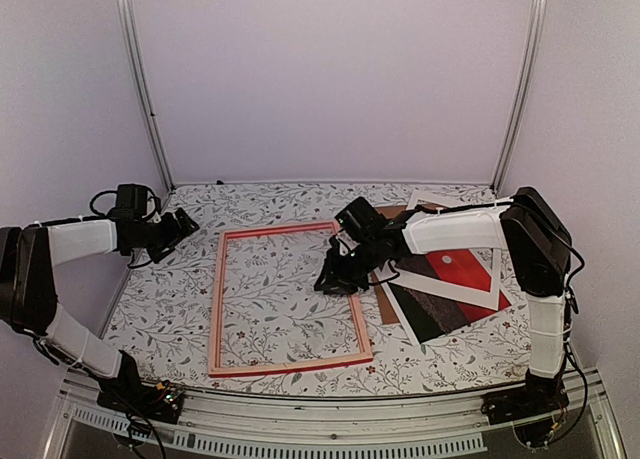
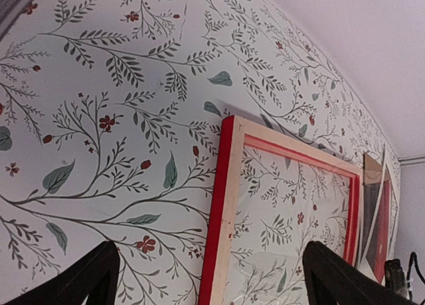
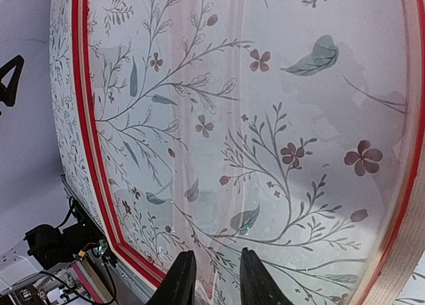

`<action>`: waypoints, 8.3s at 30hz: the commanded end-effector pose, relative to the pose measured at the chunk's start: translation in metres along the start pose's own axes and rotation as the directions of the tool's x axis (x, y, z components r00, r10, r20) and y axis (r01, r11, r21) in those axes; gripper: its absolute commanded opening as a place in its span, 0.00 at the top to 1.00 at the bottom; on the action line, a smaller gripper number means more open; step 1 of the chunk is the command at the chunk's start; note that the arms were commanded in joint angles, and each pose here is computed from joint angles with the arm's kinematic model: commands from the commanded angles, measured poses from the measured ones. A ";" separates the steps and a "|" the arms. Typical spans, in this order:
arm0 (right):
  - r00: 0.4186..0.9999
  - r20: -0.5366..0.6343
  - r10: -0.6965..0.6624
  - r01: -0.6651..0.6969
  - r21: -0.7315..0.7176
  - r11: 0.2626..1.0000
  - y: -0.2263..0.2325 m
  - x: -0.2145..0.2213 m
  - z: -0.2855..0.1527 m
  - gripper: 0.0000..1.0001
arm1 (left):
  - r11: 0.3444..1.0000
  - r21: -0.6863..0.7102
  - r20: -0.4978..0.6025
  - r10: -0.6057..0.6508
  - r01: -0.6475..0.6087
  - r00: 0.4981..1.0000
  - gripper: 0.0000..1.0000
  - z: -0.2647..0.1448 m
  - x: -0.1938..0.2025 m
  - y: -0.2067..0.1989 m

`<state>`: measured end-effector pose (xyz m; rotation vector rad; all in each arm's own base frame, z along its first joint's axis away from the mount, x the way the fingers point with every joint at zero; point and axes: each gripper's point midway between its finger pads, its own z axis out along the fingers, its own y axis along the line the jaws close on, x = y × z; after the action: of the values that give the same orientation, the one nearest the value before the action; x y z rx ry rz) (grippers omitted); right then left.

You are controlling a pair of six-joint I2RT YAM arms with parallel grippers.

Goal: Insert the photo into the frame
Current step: Place the glass panel at the frame body, then frame the body at the center of the board, then adjust the glass panel in the frame body.

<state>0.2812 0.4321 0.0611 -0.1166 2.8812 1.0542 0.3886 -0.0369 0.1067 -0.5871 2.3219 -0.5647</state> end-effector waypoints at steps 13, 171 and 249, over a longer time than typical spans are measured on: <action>1.000 0.016 -0.018 0.017 0.028 0.999 0.003 -0.002 -0.002 0.59 | 0.999 0.005 0.016 0.032 -0.032 0.999 0.02 -0.002 -0.003 -0.005; 0.908 0.359 -0.214 0.060 0.394 0.917 -0.067 -0.165 -0.063 0.46 | 0.879 -0.191 -0.188 0.404 -0.437 0.895 0.04 0.052 0.097 -0.033; 0.943 0.126 -0.309 0.223 0.449 0.865 -0.067 -0.014 -0.078 0.38 | 0.893 -0.167 -0.192 0.387 -0.419 0.902 0.02 0.042 0.096 -0.041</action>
<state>0.3364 0.3469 0.0858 -0.3780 2.6527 0.4069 0.3607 -0.1235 0.0342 -0.1424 2.6002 -0.1274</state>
